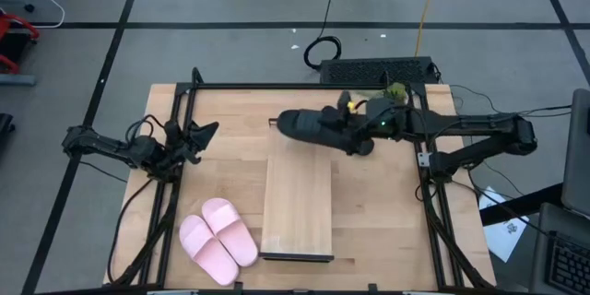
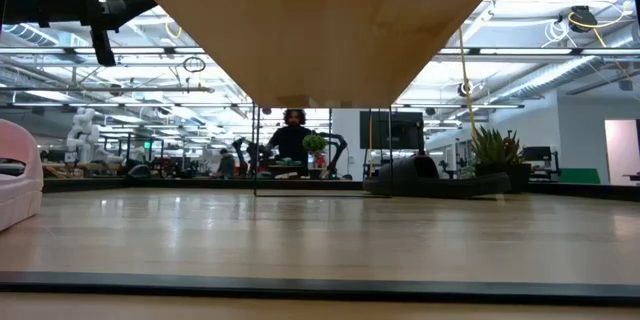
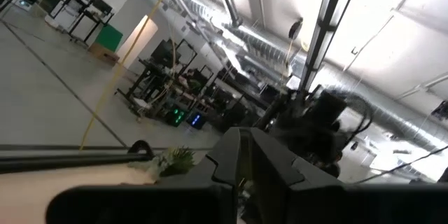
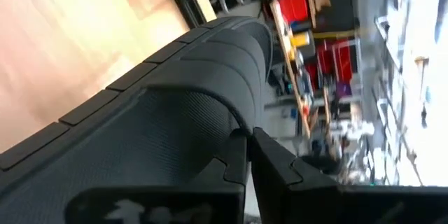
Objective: Pick and place slides into the shelf
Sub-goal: Put the right black slide on the shelf
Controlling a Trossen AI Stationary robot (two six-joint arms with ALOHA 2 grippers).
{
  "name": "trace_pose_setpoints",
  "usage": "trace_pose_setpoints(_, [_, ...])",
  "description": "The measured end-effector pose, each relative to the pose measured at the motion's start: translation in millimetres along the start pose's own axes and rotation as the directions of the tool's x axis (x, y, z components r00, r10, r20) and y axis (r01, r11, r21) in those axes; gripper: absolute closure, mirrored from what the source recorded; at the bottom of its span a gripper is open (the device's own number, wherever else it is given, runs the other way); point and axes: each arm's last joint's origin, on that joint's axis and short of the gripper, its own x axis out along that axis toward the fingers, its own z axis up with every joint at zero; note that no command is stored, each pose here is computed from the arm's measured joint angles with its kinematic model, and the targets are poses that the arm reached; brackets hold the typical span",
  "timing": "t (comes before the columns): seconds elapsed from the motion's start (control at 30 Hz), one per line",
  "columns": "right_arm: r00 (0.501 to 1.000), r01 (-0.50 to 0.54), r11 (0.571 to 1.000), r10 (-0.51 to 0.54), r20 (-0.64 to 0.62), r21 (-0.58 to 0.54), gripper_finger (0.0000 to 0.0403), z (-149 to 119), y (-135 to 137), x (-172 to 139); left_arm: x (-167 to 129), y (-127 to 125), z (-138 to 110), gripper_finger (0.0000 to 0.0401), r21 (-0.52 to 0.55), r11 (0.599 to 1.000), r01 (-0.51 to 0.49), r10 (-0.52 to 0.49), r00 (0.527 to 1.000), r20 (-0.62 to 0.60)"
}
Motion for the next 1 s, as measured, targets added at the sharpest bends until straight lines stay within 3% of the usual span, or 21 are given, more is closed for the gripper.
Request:
trace_pose_setpoints(0.2, [0.997, -0.066, 0.987, 0.070, 0.021, -0.143, 0.0403, 18, 10, 22, 0, 2, -4, 0.0368, -0.007, 1.000, -0.014, 0.014, 0.999, -0.036])
trace_pose_setpoints(0.43, [0.995, -0.091, 0.967, 0.098, 0.018, -0.236, 0.0403, 33, 15, 43, 0, 3, -7, 0.0368, 0.002, 1.000, -0.025, 0.026, 0.998, -0.063])
trace_pose_setpoints(1.0, [0.994, -0.112, 0.959, 0.113, -0.012, -0.259, 0.0403, 31, 14, 63, 0, 4, -8, 0.0368, 0.021, 0.999, -0.028, 0.030, 0.997, -0.073])
